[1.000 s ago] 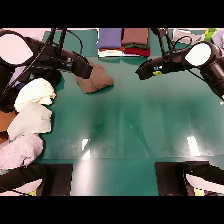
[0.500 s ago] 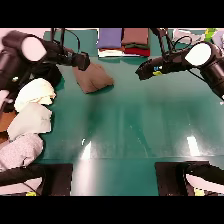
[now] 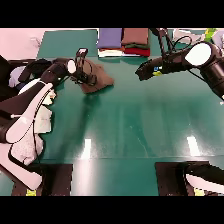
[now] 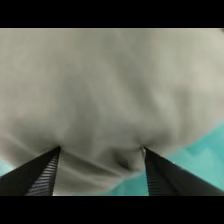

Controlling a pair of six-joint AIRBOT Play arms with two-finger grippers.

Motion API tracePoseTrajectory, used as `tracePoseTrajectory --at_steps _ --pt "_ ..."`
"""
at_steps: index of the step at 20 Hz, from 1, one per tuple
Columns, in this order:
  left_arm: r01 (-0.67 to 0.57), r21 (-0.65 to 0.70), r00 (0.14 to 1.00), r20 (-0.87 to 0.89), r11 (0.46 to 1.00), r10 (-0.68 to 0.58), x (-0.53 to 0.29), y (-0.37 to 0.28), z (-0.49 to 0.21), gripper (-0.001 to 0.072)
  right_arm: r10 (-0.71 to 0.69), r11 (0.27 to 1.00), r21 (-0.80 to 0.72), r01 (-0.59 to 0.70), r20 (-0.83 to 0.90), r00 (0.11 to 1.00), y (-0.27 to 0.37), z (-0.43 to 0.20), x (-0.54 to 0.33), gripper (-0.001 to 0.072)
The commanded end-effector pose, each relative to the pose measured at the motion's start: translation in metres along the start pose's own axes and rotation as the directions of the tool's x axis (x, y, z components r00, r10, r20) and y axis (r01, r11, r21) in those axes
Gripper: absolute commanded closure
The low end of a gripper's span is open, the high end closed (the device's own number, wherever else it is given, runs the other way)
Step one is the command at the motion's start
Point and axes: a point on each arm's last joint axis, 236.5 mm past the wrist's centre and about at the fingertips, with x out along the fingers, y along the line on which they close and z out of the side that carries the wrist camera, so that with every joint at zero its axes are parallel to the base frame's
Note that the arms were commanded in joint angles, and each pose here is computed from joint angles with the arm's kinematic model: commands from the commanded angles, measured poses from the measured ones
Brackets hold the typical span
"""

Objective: Fold the shirts.

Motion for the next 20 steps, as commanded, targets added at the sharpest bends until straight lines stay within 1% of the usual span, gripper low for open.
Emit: tracePoseTrajectory --at_steps 1,2,3,5,6,8,10,13,14,16,18,20 --pt "-0.002 -0.005 1.000 0.010 1.000 0.003 0.016 0.003 0.004 0.0375 0.000 1.000 -0.003 0.000 0.008 1.000 0.001 0.003 -0.002 0.0695" --pt "-0.019 0.017 1.000 0.016 1.000 0.019 0.009 0.005 0.010 0.0631 -0.001 1.000 -0.009 0.001 0.023 1.000 0.002 0.009 -0.006 0.0695" --pt "-0.040 0.046 0.999 0.019 0.998 0.039 0.001 0.008 0.017 0.0678 -0.005 1.000 -0.020 0.006 0.038 0.999 0.003 0.017 -0.012 0.0695" --pt "-0.102 0.100 0.994 0.040 0.990 0.098 -0.034 0.016 0.039 0.0686 -0.007 0.999 -0.045 0.011 0.077 0.997 0.007 0.037 -0.032 0.0695" --pt "-0.145 0.122 0.986 0.102 0.982 0.133 -0.066 0.020 0.061 0.0686 -0.010 0.998 -0.053 0.016 0.099 0.995 0.007 0.048 -0.046 0.0694" --pt "-0.196 0.129 0.948 0.280 0.972 0.154 -0.153 0.017 0.105 0.0687 -0.027 0.997 -0.062 0.036 0.138 0.990 0.002 0.067 -0.076 0.0694" --pt "-0.208 0.139 0.883 0.453 0.968 0.124 -0.256 0.005 0.125 0.0687 -0.061 0.996 -0.047 0.071 0.190 0.980 -0.009 0.086 -0.108 0.0694" --pt "-0.190 0.157 0.806 0.589 0.969 0.062 -0.366 -0.020 0.113 0.0687 -0.128 0.992 0.037 0.123 0.270 0.954 -0.033 0.107 -0.150 0.0695" --pt "-0.184 0.191 0.801 0.598 0.964 0.034 -0.385 -0.033 0.102 0.0688 -0.147 0.989 0.054 0.137 0.280 0.949 -0.040 0.109 -0.160 0.0695" --pt "-0.155 0.262 0.834 0.552 0.952 -0.016 -0.389 -0.059 0.079 0.0688 -0.172 0.984 0.084 0.154 0.281 0.944 -0.050 0.108 -0.172 0.0695" --pt "-0.101 0.350 0.895 0.441 0.931 -0.068 -0.364 -0.095 0.050 0.0688 -0.184 0.981 0.109 0.160 0.273 0.944 -0.055 0.106 -0.176 0.0695" --pt "-0.049 0.438 0.933 0.340 0.898 -0.115 -0.327 -0.133 0.027 0.0686 -0.183 0.981 0.116 0.158 0.252 0.950 -0.056 0.101 -0.175 0.0695"
